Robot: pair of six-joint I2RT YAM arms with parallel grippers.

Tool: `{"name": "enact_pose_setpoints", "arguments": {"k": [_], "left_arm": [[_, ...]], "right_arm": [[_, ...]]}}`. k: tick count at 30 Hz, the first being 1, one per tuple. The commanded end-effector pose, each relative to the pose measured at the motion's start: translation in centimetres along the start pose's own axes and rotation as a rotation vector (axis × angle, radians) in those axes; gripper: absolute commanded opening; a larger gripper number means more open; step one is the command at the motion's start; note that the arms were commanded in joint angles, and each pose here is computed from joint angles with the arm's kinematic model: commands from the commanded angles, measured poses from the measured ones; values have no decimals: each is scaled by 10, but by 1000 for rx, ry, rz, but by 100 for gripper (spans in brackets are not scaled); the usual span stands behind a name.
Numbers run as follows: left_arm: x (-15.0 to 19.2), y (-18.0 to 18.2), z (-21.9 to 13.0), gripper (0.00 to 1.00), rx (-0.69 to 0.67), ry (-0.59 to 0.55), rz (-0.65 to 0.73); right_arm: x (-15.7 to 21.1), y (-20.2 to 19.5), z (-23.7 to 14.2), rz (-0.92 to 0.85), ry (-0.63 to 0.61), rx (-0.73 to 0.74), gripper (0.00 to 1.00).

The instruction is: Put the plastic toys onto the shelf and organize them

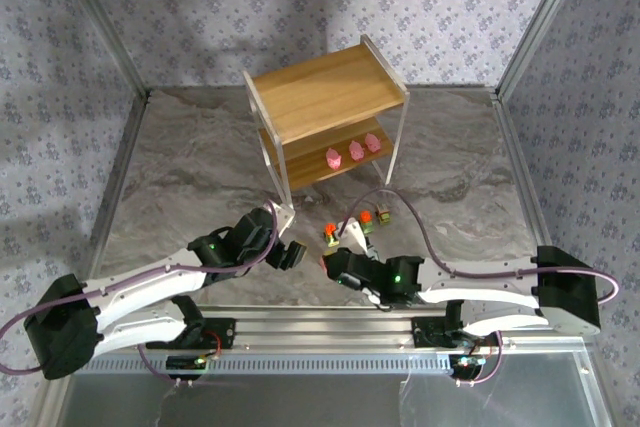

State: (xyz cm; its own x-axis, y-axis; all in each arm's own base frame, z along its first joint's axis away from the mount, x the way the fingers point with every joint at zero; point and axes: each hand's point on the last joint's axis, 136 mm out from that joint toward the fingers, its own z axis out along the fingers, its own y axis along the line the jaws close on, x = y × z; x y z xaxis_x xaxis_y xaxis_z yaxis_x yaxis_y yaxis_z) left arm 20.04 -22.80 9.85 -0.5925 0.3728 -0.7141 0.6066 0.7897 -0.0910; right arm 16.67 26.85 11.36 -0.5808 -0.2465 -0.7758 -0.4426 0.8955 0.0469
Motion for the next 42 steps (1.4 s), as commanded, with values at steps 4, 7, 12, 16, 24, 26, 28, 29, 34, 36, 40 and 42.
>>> {"name": "enact_pose_setpoints", "arguments": {"k": [4, 7, 12, 16, 24, 26, 28, 29, 34, 36, 40, 42], "left_arm": [[-10, 3, -3, 86, -22, -15, -13], [-11, 4, -3, 86, -25, -16, -16], [-10, 4, -3, 86, -26, -15, -18], [-10, 5, -3, 86, -27, -14, -18], [-10, 5, -3, 86, -30, -14, -20], [-10, 6, -3, 86, -32, -13, -22], [-9, 6, -3, 86, -33, -11, -21], [-9, 7, -2, 86, -35, -9, -21], [-8, 9, -1, 86, -47, 1, -25], [-8, 9, -1, 86, -48, 0, -26], [-8, 9, 0, 86, -47, 3, -27], [-8, 10, 0, 86, -49, 5, -27]], "right_arm": [[12, -4, 3, 23, 6, 37, 61], [18, -3, 4, 25, 17, 38, 61], [26, 0, 5, 25, 29, 35, 62], [30, 2, 7, 24, 39, 31, 62], [45, 8, 17, 26, 72, 26, 64], [48, 9, 20, 27, 79, 24, 65], [52, 11, 22, 28, 87, 24, 66], [53, 12, 23, 29, 89, 23, 67], [58, 15, 27, 29, 107, 20, 68], [60, 15, 28, 30, 112, 21, 69], [63, 15, 30, 31, 119, 24, 70], [64, 15, 32, 33, 122, 24, 70]]}}
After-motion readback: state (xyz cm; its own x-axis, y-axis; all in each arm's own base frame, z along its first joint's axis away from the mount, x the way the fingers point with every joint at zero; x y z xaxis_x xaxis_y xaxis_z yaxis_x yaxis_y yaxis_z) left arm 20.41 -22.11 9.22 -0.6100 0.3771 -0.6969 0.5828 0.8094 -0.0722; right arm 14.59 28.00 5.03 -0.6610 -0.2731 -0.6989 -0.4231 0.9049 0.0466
